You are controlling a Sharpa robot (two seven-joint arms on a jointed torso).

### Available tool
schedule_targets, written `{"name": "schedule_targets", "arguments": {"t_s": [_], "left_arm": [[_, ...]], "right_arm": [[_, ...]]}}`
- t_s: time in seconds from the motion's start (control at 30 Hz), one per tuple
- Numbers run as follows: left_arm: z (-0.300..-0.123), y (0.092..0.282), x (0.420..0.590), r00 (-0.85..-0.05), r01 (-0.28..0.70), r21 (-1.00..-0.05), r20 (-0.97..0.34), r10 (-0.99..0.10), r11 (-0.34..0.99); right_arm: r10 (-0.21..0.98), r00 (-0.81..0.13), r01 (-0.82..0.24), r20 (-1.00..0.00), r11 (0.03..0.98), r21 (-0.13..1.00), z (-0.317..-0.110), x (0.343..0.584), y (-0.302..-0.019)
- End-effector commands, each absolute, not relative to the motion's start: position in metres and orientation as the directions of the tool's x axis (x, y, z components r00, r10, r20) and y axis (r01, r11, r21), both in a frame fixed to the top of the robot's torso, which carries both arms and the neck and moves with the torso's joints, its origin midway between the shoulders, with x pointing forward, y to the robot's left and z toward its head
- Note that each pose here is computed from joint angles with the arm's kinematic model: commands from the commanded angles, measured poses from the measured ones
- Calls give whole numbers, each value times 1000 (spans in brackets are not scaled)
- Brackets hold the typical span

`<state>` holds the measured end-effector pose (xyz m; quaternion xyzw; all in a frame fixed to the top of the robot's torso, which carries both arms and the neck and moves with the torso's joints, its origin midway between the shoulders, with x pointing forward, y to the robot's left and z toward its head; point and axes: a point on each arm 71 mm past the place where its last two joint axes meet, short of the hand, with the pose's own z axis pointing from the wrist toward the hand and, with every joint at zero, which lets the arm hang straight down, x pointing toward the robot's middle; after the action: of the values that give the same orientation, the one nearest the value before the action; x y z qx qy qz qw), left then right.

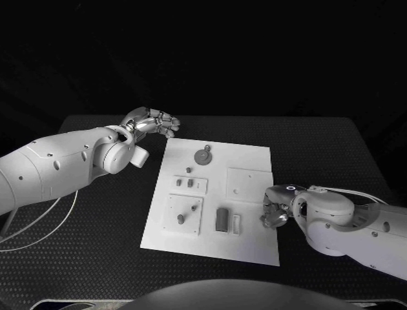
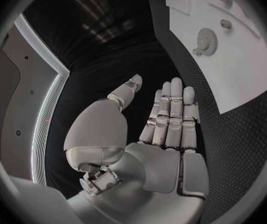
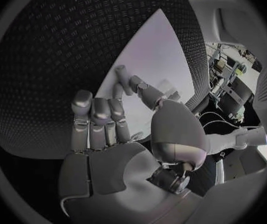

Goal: Assemble the parts on the task board

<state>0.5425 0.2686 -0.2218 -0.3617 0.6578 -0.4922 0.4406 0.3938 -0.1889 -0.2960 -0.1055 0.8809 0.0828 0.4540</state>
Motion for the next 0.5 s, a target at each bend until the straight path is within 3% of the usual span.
{"name": "schedule_targets", "arguments": {"t_s": [0.03, 0.3, 0.5], "left_arm": [[-221, 266, 542, -364, -38, -969, -215, -906, 245], [-221, 265, 542, -365, -38, -969, -216, -906, 246], [-221, 266, 542, -363, -38, -968, -218, -906, 248]], "right_arm": [[2, -621, -195, -784, 968, 157, -297, 390, -185], [240, -681, -29, -692, 935, 353, -292, 393, -177], [313, -710, 49, -631, 915, 399, -294, 393, -173]]}}
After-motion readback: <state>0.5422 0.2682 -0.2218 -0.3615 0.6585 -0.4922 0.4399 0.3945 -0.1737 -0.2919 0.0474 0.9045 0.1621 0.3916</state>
